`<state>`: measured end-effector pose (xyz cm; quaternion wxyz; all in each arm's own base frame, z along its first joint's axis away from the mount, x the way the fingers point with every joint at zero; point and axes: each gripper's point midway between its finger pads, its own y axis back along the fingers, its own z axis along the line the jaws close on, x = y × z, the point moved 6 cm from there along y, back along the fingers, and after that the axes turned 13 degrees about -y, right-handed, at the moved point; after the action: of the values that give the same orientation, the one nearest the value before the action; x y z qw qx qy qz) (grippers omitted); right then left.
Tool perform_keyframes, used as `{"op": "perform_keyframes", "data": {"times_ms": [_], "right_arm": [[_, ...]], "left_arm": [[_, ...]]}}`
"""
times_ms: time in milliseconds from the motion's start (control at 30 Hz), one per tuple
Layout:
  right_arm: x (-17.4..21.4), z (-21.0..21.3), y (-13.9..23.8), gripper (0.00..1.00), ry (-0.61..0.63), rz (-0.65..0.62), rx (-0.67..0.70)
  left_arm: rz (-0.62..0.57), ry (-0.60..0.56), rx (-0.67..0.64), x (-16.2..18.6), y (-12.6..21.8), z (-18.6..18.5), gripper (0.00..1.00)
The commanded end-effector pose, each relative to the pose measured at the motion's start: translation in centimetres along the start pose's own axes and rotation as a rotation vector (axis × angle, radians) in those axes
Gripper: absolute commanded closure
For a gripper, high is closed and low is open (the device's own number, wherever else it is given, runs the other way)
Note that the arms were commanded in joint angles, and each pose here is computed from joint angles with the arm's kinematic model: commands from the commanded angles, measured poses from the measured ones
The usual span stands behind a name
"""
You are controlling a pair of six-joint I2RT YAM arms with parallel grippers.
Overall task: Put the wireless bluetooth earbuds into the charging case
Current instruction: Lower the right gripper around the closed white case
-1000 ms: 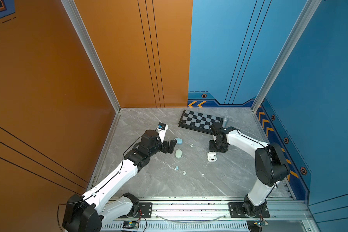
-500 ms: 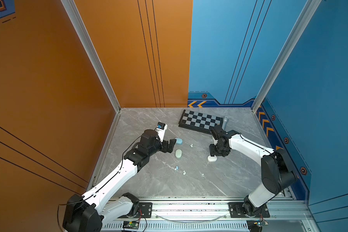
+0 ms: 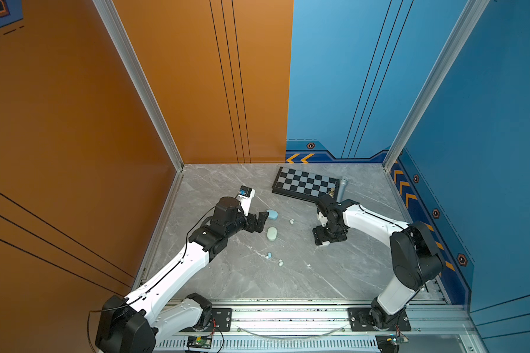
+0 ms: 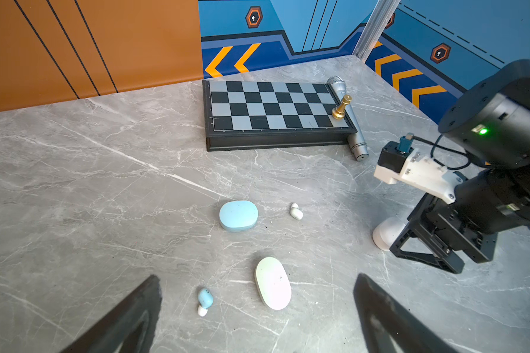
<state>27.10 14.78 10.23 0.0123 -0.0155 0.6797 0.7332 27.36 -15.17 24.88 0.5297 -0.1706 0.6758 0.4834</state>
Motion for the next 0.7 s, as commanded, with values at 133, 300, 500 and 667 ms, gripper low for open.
{"op": "perform_keyframes", "data": {"times_ms": [133, 300, 500, 667], "right_arm": [[0.2, 0.3, -0.9, 0.19, 0.057, 0.046, 0.052], [-0.4, 0.3, -1.5, 0.24, 0.039, 0.045, 0.082], [-1.3, 0.6, -1.8, 0.25, 0.014, 0.034, 0.088], [-1.6, 0.6, -2.1, 0.26, 0.006, 0.030, 0.106]], "left_arm": [[-0.013, 0.015, 0.009, -1.0, 0.3, 0.1, 0.02], [-0.010, 0.021, 0.008, -1.0, 0.4, 0.1, 0.02], [-0.005, 0.019, 0.012, -0.9, 0.5, -0.1, 0.02], [0.001, 0.008, 0.012, -1.0, 0.4, -0.1, 0.02]]}}
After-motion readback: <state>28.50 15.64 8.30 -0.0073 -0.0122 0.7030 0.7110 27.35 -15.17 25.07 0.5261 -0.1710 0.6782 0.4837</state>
